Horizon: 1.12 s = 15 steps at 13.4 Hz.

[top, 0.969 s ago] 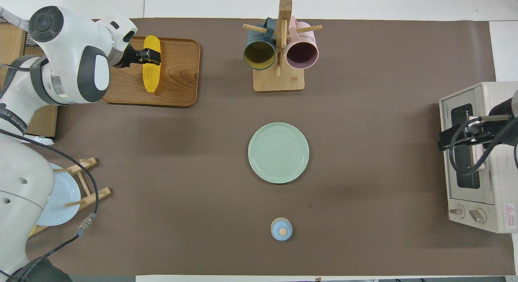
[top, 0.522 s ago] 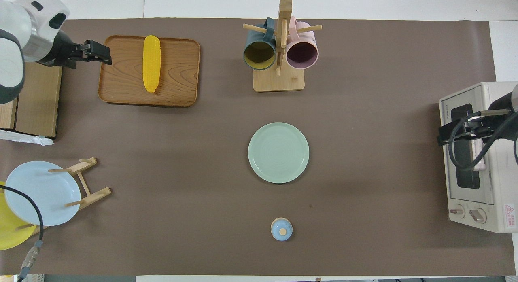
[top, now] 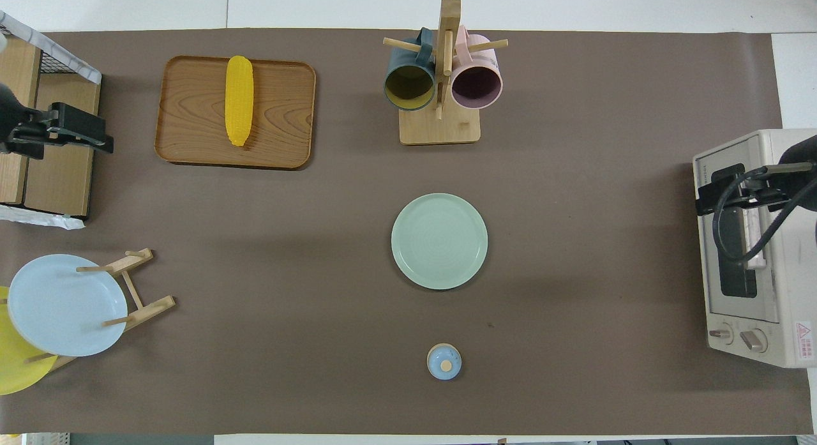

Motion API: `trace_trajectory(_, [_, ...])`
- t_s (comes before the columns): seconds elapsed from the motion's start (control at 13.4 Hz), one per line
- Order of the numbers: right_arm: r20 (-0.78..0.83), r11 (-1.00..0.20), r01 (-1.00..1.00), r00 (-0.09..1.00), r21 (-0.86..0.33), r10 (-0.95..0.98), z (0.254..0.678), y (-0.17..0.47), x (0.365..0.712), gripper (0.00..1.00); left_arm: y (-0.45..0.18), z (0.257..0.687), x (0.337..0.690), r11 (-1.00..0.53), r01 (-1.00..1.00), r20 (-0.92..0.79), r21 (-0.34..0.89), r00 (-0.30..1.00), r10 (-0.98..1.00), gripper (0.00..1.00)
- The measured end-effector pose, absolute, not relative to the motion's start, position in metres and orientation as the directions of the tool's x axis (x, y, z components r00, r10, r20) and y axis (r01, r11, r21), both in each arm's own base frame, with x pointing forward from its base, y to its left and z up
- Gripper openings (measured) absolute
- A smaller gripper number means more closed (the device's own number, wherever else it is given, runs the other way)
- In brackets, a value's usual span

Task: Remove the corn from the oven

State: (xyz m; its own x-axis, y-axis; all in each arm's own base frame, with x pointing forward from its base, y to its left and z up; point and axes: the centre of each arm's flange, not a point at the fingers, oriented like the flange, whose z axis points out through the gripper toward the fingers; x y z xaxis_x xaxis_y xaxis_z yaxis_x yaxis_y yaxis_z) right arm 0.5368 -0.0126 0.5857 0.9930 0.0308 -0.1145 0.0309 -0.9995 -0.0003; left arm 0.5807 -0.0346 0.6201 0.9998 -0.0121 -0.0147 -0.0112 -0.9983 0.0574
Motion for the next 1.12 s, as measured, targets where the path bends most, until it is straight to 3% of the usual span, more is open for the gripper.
trace_trajectory(0.37, [-0.113,-1.000,0.019,0.993,0.001,0.019,0.586,-0.019,0.537,1.00,0.002,0.622,0.550,-0.997,0.049,-0.062,0.059,0.997,0.045,1.00])
trace_trajectory(1.12, [-0.111,-1.000,0.018,0.994,0.001,0.018,0.588,-0.019,0.537,1.00,-0.007,0.614,0.551,-0.998,0.033,-0.046,0.059,0.998,0.031,1.00])
